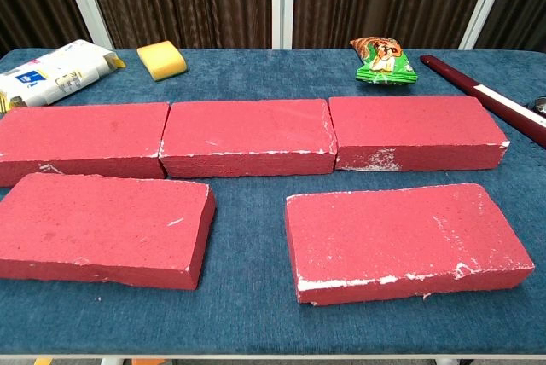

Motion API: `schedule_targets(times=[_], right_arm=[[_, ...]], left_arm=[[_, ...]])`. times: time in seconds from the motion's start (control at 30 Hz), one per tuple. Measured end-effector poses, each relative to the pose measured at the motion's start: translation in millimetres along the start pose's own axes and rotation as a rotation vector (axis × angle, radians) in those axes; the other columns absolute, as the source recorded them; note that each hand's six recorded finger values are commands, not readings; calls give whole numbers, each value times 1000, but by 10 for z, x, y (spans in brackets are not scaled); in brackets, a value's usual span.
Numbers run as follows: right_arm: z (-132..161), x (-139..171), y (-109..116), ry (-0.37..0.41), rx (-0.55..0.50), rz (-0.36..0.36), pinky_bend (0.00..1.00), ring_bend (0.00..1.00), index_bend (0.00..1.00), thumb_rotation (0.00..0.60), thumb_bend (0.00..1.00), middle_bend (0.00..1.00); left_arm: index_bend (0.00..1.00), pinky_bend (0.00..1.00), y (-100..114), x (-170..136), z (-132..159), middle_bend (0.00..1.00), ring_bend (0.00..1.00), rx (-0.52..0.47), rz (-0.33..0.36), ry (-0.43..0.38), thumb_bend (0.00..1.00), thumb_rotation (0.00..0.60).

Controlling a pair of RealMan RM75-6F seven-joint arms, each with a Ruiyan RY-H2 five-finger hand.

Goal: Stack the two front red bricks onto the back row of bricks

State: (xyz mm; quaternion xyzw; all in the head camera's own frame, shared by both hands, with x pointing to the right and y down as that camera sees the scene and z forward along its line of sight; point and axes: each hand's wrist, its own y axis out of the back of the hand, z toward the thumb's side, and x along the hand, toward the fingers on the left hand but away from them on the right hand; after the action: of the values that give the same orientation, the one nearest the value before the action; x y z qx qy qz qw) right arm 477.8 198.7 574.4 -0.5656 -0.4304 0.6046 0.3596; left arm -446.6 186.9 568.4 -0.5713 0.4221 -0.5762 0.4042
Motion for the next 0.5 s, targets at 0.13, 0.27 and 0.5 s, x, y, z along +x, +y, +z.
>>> schedule_targets(times=[0.13, 0.27, 0.5], right_arm=[[18, -7, 5, 7, -6, 0, 0, 0, 0, 600, 0, 0], [42, -1, 1, 16, -12, 9, 0, 0, 0, 600, 0, 0], [158, 37, 29, 80, 8, 33, 0, 0, 0, 600, 0, 0]], left_arm=[[2, 0, 8, -2, 11, 0, 0, -11, -2, -1, 0, 600], [2, 0, -2, -16, 25, 0, 0, -25, -11, -2, 0, 600], [2, 0, -15, -34, 37, 0, 0, -37, -31, -9, 0, 600]])
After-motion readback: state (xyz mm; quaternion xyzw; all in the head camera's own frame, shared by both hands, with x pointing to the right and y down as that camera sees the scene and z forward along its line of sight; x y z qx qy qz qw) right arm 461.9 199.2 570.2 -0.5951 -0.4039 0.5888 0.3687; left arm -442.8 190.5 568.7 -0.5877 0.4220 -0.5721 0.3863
